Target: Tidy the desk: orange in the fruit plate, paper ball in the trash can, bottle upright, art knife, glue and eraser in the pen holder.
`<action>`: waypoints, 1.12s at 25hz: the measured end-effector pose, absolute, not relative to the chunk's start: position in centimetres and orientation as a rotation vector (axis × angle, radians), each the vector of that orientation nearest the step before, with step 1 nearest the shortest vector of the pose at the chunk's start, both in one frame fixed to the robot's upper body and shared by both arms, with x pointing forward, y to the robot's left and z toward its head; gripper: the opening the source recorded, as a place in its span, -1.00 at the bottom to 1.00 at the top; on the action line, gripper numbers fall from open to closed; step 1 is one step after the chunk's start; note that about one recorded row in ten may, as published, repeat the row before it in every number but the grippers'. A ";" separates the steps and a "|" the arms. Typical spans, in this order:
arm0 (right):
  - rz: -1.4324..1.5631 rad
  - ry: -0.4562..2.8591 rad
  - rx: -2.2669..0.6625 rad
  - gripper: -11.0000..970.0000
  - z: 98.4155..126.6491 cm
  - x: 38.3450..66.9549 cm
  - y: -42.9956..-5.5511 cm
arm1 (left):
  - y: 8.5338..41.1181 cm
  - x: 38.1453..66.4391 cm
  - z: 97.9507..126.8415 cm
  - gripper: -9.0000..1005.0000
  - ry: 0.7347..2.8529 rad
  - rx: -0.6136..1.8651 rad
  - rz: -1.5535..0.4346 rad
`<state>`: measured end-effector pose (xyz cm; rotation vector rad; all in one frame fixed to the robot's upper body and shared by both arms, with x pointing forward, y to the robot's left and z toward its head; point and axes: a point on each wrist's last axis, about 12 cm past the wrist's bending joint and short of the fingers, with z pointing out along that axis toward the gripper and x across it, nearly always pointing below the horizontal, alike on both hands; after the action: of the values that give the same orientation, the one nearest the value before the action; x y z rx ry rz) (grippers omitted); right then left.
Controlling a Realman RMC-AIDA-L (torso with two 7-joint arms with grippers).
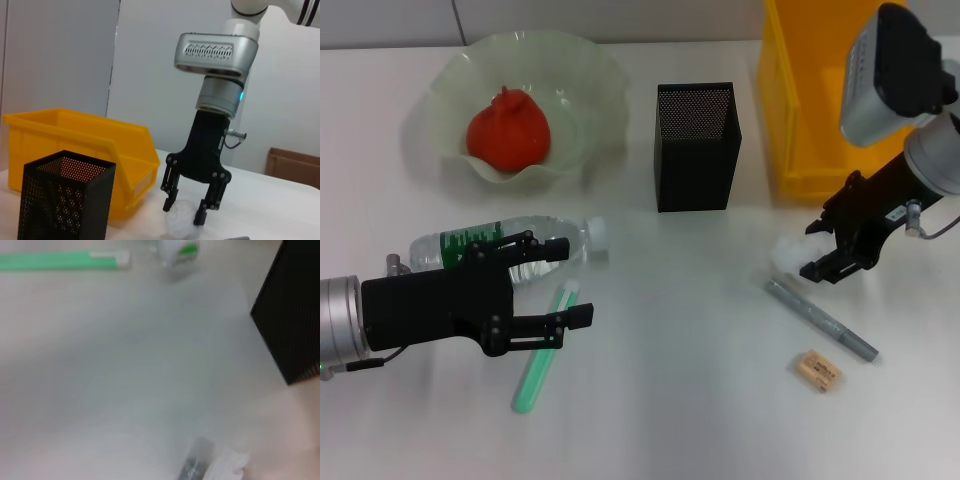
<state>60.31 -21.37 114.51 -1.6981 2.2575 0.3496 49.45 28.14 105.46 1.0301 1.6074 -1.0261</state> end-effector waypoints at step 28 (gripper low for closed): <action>0.844 1.502 -0.806 0.11 109.6 54.1 -29.4 | 27.5 50.2 105.9 0.68 1.576 1.053 -1.017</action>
<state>54.11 -29.36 109.62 -0.8061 1.5020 0.8436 50.16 27.52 105.91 1.0534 1.5757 -1.0169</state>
